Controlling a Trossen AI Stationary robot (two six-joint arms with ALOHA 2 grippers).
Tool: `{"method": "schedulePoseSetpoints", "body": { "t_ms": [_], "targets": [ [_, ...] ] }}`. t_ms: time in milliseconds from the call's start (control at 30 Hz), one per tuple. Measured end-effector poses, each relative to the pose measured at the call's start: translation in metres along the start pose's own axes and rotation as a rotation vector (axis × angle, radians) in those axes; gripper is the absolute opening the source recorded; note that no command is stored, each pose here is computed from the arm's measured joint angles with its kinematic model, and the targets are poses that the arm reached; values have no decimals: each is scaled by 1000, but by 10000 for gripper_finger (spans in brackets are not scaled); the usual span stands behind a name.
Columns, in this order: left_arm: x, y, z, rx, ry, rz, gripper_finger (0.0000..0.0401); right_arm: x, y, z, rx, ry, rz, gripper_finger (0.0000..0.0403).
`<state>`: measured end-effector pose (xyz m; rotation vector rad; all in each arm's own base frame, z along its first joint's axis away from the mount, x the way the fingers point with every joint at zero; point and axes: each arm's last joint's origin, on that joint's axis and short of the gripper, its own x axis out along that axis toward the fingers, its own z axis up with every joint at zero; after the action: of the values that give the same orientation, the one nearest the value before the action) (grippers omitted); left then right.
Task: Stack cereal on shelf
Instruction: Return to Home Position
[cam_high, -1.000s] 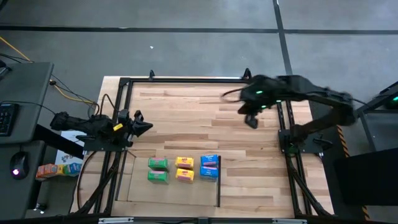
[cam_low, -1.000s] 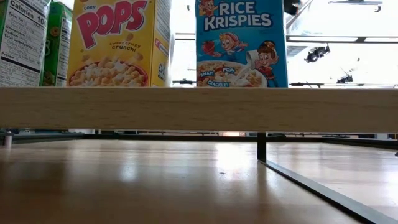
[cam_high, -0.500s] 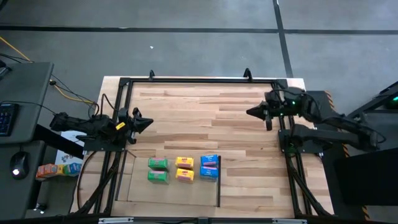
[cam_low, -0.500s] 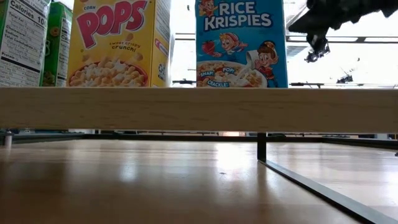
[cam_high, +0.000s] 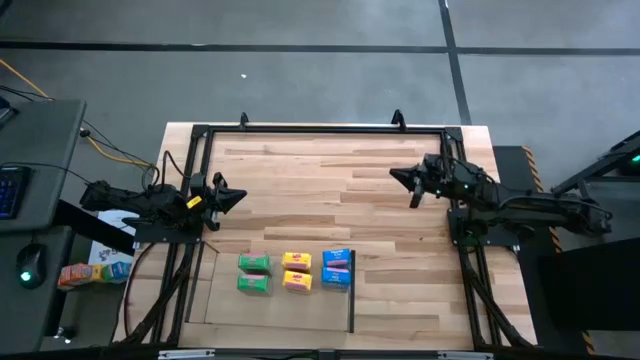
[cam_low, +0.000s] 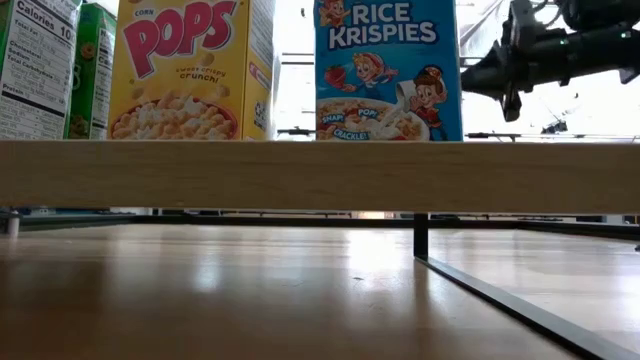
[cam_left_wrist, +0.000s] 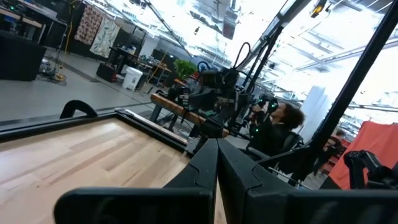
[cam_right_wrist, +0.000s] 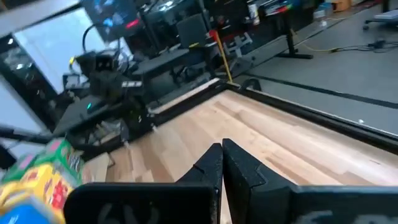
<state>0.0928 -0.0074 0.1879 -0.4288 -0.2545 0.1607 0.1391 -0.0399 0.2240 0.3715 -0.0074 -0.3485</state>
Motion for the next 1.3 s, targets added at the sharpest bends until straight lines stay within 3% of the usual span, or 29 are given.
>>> {"method": "schedulePoseSetpoints", "body": {
  "t_ms": [300,467,800,1100,1300],
  "targets": [
    [0,0,0,0,0,0,0,-28,-2,-7,6,101,10,0],
    [0,0,0,0,0,1,0,-34,1,-1,-30,4,62,0],
    [0,3,-8,34,77,31,0,-30,-8,-43,99,-135,172,0],
    [-1,6,-13,61,135,50,0,-50,-8,-29,-114,22,60,0],
    [-1,6,-14,62,137,49,1,-54,-11,-34,-85,-19,71,0]
  ]
}}
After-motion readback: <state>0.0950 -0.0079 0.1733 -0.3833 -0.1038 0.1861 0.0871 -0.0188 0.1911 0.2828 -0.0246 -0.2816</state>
